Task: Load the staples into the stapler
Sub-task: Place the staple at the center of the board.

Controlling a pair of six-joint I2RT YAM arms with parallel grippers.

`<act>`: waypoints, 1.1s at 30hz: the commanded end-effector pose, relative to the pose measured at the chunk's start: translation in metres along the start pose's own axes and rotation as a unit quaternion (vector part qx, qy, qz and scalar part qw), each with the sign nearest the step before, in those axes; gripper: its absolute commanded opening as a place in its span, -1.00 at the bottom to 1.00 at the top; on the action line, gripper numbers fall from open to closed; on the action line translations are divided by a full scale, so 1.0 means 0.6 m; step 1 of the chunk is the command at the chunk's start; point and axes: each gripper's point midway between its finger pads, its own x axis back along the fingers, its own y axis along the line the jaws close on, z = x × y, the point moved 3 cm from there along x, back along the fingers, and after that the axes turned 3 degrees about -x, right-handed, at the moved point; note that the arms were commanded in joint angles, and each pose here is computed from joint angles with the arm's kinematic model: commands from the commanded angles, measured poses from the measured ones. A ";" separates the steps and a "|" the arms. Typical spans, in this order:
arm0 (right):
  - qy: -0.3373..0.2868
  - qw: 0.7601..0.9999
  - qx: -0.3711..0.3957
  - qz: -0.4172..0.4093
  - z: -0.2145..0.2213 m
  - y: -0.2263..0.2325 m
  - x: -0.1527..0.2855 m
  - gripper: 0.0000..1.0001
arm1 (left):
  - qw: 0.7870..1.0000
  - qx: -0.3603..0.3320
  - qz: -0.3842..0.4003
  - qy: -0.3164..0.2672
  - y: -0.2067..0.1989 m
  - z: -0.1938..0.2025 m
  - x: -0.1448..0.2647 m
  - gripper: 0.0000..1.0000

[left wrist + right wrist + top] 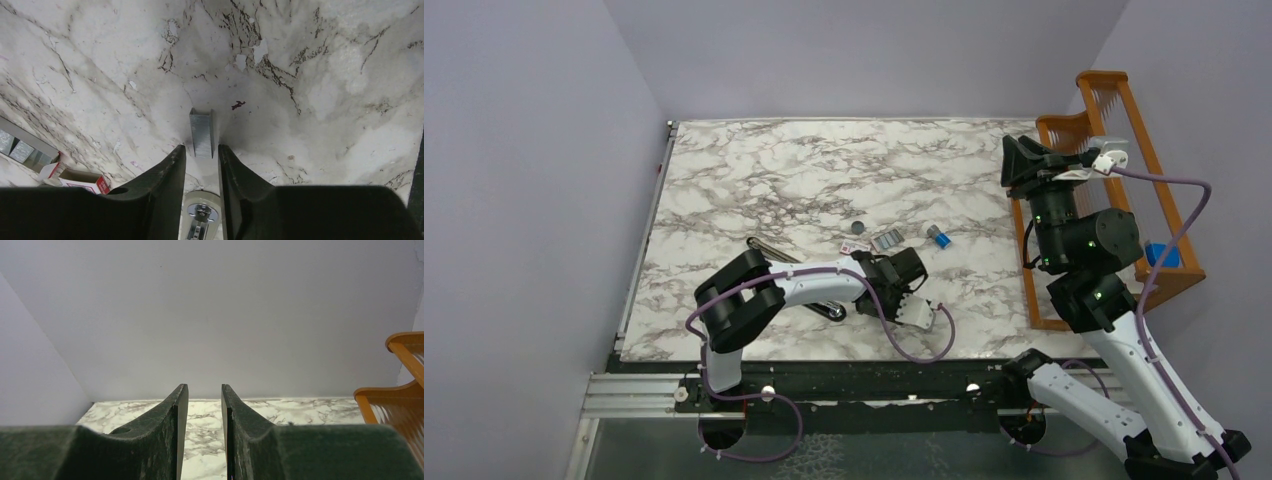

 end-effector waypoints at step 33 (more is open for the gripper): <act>0.398 0.917 0.030 -0.025 0.370 0.022 0.000 -0.23 | 0.726 0.570 -0.326 -0.204 0.305 0.155 0.306 0.37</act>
